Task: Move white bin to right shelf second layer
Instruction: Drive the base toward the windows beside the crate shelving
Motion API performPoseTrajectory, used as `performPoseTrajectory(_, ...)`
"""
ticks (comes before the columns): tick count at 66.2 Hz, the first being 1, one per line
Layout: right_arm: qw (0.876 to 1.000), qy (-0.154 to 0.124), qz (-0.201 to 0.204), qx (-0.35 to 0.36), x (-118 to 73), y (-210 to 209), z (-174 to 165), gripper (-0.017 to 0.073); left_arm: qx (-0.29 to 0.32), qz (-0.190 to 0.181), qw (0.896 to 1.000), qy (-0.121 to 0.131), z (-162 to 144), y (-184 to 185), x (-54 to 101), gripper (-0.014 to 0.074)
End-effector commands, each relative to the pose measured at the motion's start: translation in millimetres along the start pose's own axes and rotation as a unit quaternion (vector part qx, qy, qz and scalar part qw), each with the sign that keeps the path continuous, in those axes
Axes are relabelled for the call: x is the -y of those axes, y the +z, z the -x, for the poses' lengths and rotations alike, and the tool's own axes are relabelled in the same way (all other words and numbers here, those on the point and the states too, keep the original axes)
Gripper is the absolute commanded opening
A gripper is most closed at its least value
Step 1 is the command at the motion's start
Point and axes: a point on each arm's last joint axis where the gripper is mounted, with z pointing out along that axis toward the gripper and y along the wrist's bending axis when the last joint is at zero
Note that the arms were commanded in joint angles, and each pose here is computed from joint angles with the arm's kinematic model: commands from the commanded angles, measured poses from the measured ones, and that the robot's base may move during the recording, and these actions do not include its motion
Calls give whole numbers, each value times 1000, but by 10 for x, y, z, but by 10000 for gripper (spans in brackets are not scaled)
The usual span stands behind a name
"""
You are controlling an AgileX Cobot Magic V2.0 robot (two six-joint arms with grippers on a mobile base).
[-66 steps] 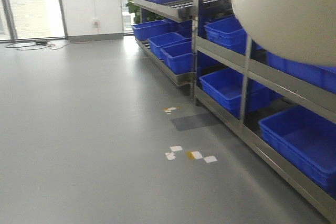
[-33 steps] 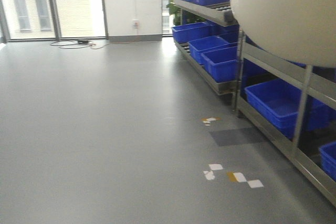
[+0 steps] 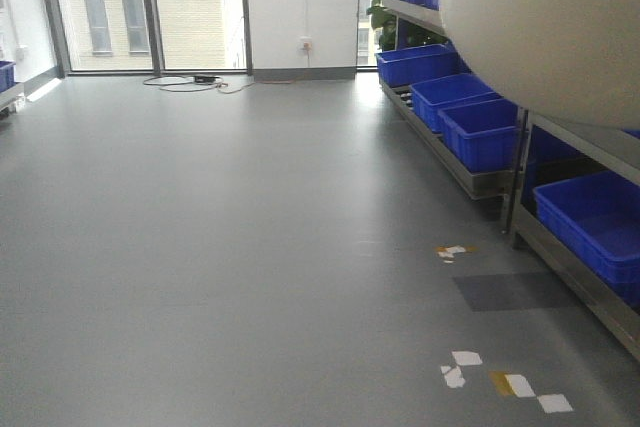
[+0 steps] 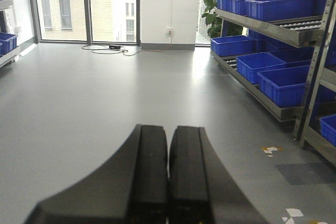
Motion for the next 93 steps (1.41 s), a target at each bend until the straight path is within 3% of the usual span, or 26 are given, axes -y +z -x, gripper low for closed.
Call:
performPoseTrajectory(1, 998, 0, 7, 61, -24, -58, 164, 53, 25, -1, 1000, -4, -46, 10, -5, 85)
performPoseTrajectory(93, 998, 0, 7, 60, -24, -58, 162, 53, 25, -1, 1000, -4, -46, 10, -5, 85)
